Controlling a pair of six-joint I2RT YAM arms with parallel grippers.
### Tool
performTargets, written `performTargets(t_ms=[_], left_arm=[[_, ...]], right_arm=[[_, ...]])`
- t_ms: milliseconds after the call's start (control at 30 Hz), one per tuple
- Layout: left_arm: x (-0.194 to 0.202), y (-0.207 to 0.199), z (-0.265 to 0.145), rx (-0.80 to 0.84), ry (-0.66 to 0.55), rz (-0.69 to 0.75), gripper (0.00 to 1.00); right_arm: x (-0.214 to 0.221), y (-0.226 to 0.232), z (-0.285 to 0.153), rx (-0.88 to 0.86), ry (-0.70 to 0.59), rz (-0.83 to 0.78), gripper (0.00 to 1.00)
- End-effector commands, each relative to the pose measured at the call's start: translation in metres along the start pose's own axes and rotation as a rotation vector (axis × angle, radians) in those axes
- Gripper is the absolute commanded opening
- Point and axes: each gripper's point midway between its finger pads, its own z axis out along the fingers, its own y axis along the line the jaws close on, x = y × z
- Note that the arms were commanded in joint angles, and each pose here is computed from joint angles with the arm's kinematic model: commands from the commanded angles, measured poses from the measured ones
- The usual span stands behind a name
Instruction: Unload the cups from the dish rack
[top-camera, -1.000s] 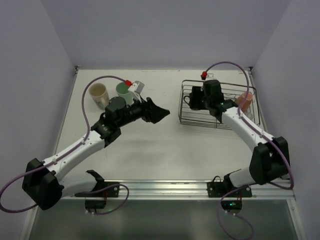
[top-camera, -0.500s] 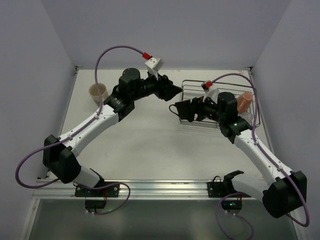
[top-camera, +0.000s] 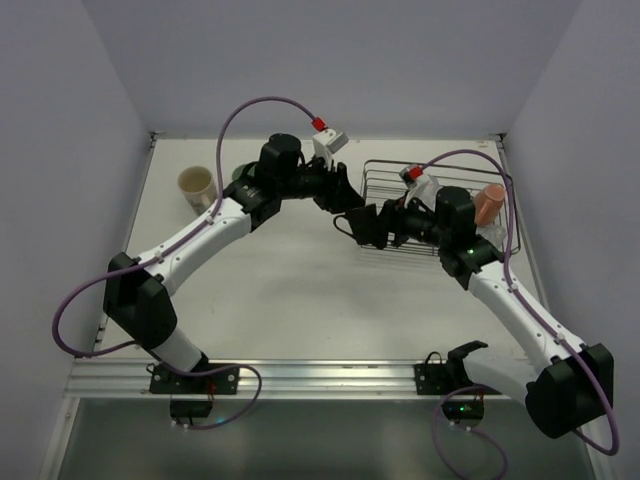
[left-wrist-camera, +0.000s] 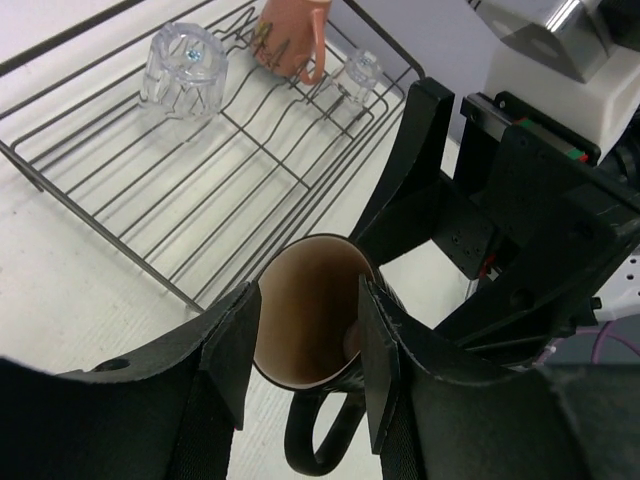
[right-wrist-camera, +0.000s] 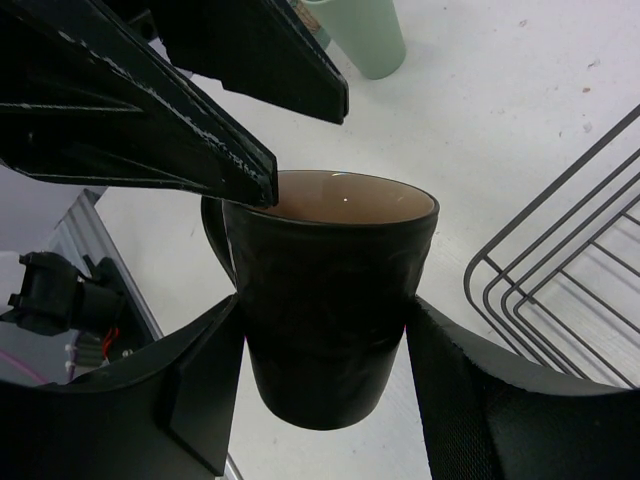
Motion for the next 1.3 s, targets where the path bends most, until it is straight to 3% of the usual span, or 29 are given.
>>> performTargets(t_ms=[0, 300, 700, 867, 1167, 1267], left_arm=[[-0.003, -0.018, -0.003, 0.07, 0.02, -0.013, 0.49], [0.017, -0.034, 0.006, 0.178, 0.086, -0.055, 0.49], [0.005, -0.032, 0.011, 0.155, 0.04, -0.101, 0.59], [-0.001, -0.035, 0.011, 0.174, 0.016, -0.116, 0.59], [0.019, -0.032, 0.014, 0.193, 0.098, -0.103, 0.47], [0.025, -0.028, 0.016, 0.178, 0.112, -0.11, 0.38]], right_arm=[[-0.035, 0.017, -0.009, -0.036, -0.109, -0.087, 0.31], [-0.035, 0.008, -0.007, 0.011, -0.092, -0.082, 0.31], [-0.035, 0.008, -0.007, 0.014, -0.085, -0.085, 0.3], [-0.031, 0.006, -0.005, 0.016, -0.075, -0.078, 0.3], [-0.037, 0.015, -0.005, -0.026, -0.088, -0.057, 0.3], [-0.041, 0.018, -0.005, -0.029, -0.095, -0.047, 0.3]])
